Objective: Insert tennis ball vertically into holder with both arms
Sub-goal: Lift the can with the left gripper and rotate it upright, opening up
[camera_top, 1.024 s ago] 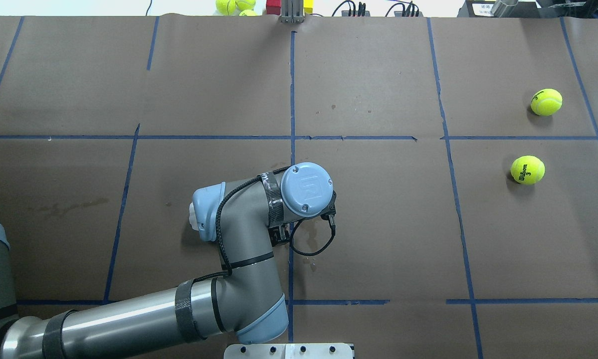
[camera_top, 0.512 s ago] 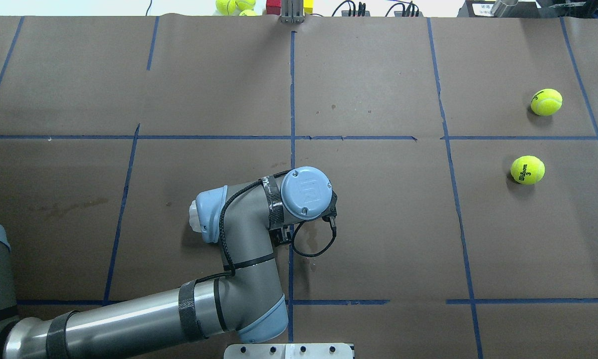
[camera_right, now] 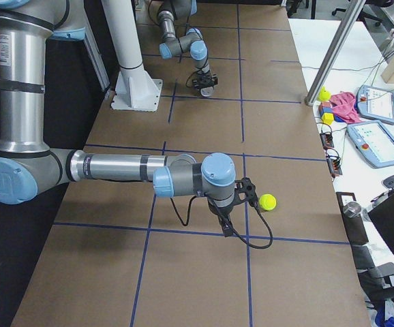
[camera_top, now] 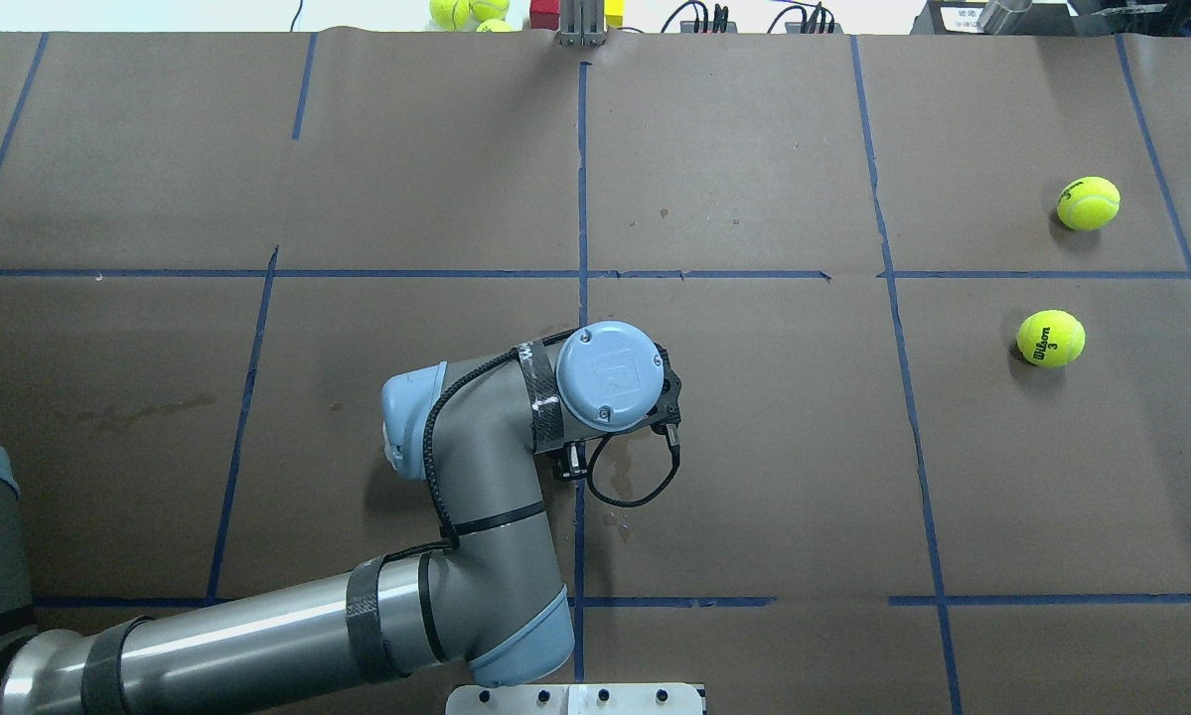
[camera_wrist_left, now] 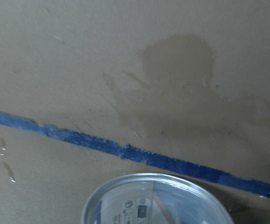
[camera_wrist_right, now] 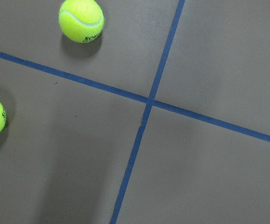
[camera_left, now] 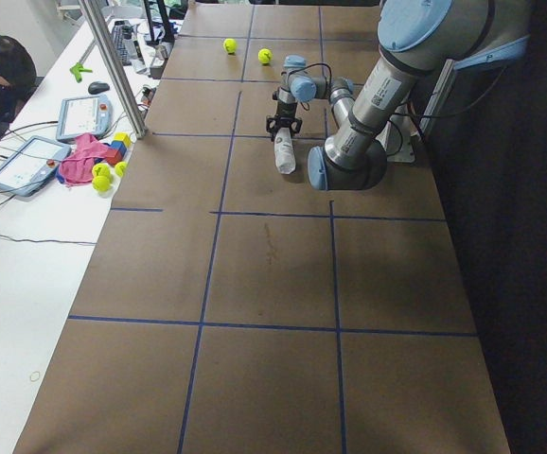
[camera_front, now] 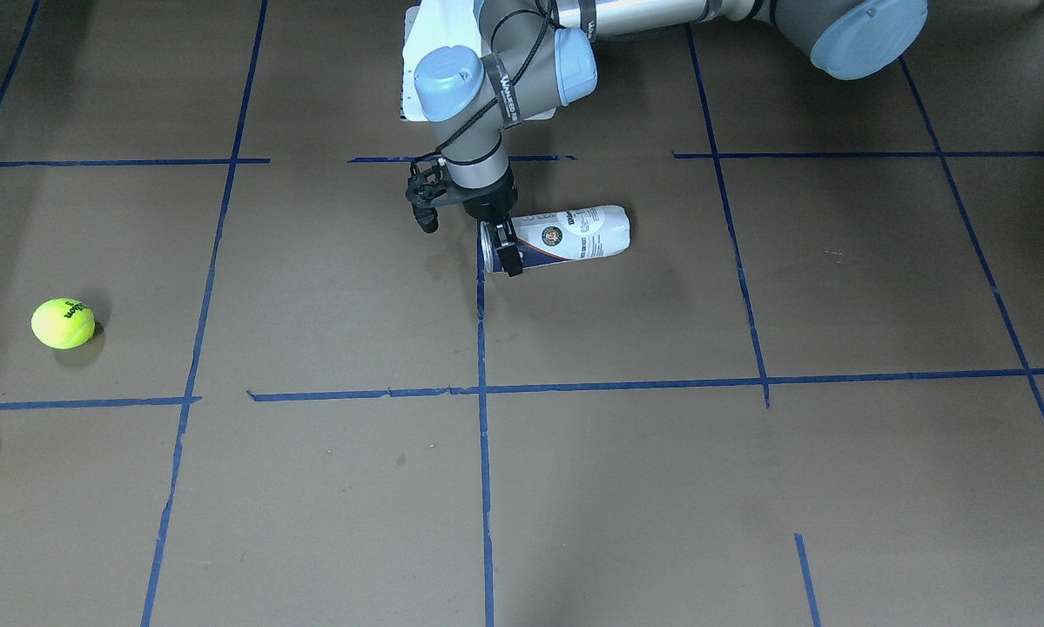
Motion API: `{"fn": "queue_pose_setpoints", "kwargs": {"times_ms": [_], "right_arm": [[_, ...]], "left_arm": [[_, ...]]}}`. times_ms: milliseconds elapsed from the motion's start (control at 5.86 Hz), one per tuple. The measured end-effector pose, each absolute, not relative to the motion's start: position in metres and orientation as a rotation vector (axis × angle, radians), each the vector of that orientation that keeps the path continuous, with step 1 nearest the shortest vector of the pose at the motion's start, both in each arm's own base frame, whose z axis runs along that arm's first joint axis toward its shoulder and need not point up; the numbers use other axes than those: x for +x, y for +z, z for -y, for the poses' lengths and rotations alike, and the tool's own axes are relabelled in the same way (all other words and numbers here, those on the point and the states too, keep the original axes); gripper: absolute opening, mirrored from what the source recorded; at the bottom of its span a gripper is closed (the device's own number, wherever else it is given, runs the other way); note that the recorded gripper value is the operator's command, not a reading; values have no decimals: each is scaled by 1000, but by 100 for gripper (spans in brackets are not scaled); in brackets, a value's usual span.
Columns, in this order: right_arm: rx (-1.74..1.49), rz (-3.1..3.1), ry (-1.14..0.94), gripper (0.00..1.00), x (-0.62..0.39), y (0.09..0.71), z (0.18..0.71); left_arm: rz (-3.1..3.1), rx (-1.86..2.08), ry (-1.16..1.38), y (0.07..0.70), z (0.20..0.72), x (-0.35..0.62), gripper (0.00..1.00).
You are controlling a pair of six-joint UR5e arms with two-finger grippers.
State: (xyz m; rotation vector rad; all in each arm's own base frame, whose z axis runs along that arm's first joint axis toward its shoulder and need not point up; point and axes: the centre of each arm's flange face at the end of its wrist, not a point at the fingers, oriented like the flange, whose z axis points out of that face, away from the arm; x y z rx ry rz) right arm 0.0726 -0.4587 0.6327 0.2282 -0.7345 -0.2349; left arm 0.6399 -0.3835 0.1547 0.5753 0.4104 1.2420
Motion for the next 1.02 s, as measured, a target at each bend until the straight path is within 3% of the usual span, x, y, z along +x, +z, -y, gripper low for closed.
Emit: {"fn": "queue_pose_setpoints", "kwargs": {"times_ms": [512,1024], "right_arm": [[225,735,-234,100,73,634,459],[224,735,-234,100,73,635,460]], "left_arm": [[-589,852,1141,72,376,567,79],[-894,1138,867,46,384,529,79]]}}
